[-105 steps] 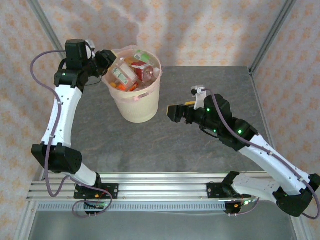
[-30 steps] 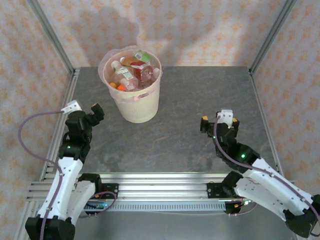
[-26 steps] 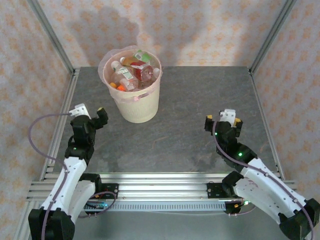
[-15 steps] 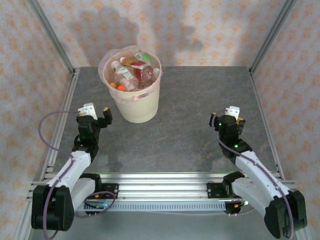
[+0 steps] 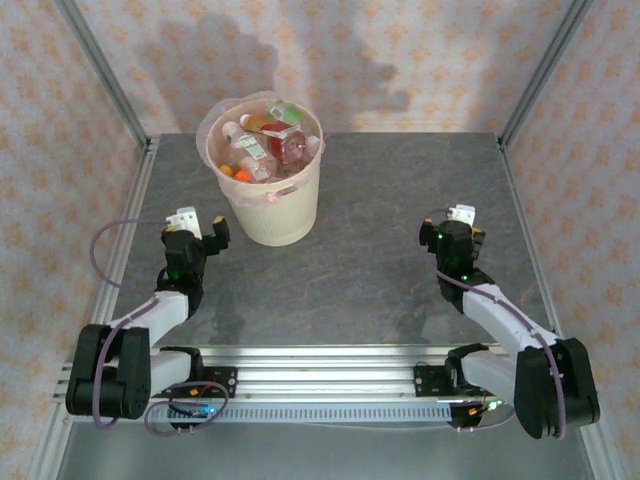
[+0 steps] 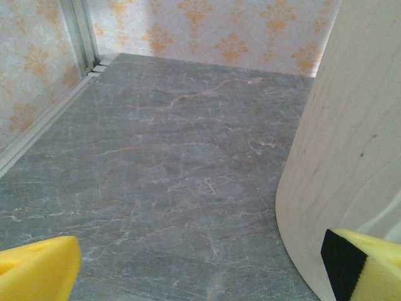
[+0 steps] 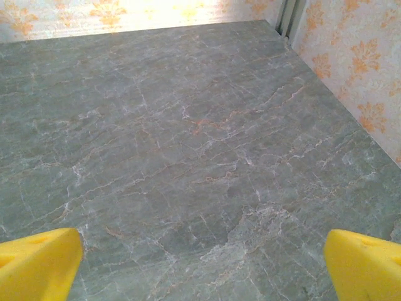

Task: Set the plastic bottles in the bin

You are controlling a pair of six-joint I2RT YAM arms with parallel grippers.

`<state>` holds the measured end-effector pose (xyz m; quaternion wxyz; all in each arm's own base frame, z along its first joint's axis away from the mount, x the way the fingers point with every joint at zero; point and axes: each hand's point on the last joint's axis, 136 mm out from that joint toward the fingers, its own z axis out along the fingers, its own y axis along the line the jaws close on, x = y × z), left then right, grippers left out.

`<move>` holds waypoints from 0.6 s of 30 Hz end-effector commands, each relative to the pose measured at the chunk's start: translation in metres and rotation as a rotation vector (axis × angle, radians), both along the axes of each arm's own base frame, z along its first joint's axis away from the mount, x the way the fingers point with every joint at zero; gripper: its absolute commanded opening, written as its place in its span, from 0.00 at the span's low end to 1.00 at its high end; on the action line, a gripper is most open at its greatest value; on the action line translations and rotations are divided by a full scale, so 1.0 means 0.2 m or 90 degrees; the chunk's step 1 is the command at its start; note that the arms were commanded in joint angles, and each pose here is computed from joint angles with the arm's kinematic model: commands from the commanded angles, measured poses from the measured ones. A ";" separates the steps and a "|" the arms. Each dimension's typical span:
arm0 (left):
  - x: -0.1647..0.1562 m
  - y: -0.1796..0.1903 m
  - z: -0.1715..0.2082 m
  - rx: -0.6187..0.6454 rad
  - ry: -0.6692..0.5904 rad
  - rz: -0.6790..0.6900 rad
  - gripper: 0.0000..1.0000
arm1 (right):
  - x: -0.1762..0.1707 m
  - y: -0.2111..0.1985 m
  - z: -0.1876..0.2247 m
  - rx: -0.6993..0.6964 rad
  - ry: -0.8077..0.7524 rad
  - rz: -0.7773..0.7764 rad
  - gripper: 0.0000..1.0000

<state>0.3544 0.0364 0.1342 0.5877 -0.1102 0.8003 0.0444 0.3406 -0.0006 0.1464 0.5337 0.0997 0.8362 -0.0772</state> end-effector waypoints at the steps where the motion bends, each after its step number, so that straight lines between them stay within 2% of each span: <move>1: 0.05 -0.01 0.10 0.013 -0.041 -0.016 1.00 | 0.04 0.01 0.05 0.002 -0.037 0.015 0.99; 9: 0.03 -0.01 0.10 0.014 -0.052 -0.021 1.00 | 0.06 -0.01 0.00 0.004 -0.057 0.017 0.99; 13: 0.02 -0.01 -0.02 0.022 -0.027 -0.015 1.00 | 0.06 -0.02 -0.04 0.007 -0.052 0.020 0.99; 18: 0.06 -0.03 -0.05 0.021 -0.023 -0.027 1.00 | 0.05 -0.04 -0.07 0.011 -0.052 0.024 0.99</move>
